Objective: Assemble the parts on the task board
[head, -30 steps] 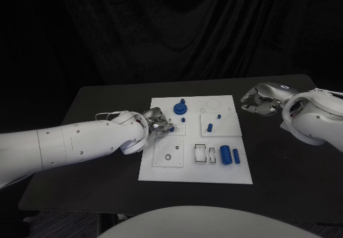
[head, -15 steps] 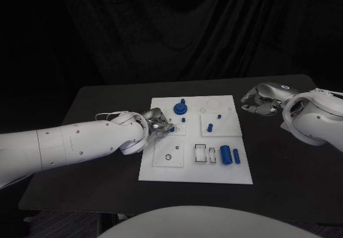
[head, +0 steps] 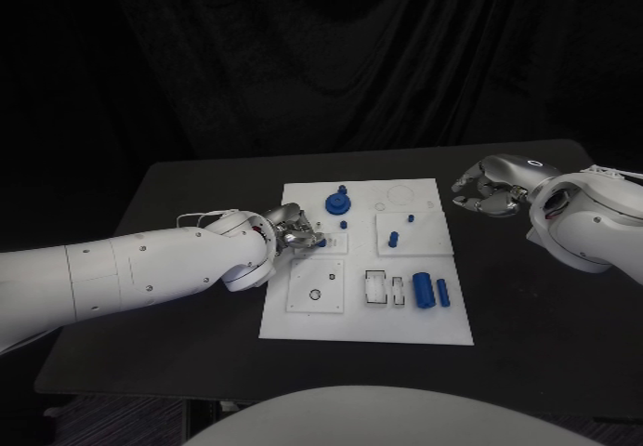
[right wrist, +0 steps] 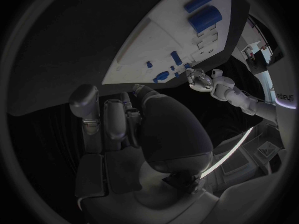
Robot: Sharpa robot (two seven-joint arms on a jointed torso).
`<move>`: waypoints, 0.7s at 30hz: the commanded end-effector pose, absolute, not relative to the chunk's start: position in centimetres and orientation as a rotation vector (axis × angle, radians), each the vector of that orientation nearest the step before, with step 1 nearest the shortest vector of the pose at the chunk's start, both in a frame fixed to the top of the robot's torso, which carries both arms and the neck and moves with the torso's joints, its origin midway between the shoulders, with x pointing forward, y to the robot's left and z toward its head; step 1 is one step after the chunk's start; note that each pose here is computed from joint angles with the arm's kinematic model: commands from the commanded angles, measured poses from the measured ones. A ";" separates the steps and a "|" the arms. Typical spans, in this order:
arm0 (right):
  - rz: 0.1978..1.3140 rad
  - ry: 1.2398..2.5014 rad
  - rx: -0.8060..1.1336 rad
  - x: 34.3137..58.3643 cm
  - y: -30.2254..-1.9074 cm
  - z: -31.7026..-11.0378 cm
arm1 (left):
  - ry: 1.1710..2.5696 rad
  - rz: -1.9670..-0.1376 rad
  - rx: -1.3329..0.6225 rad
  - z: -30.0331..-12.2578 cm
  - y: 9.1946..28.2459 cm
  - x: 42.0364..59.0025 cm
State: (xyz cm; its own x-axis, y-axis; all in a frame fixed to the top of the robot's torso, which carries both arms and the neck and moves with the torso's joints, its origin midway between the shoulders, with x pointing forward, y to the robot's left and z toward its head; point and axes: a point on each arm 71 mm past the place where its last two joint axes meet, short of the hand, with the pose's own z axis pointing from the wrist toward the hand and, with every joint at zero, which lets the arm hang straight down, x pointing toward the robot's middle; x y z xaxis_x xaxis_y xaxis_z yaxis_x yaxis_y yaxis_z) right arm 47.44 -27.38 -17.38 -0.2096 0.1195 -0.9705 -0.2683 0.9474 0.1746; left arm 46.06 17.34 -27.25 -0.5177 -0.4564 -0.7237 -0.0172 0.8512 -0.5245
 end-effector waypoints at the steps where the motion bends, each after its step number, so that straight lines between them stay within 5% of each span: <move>1: 0.341 1.749 -0.102 47.4 -27.5 -17.5 | 2.074 -0.586 -0.333 -27.5 17.2 45.8; 21: 0.341 1.752 -0.105 47.5 -27.5 -17.5 | 2.073 -0.623 -0.302 -27.6 16.9 45.9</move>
State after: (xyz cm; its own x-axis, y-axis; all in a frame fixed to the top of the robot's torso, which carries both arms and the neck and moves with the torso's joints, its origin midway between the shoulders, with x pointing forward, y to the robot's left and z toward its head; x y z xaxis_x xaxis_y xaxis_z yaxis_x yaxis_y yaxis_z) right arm 47.47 -27.39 -17.40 -0.2097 0.1190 -0.9705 -0.2677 0.9477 0.1740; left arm 46.05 17.26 -27.44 -0.5253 -0.4507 -0.7218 -0.0001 0.8482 -0.5297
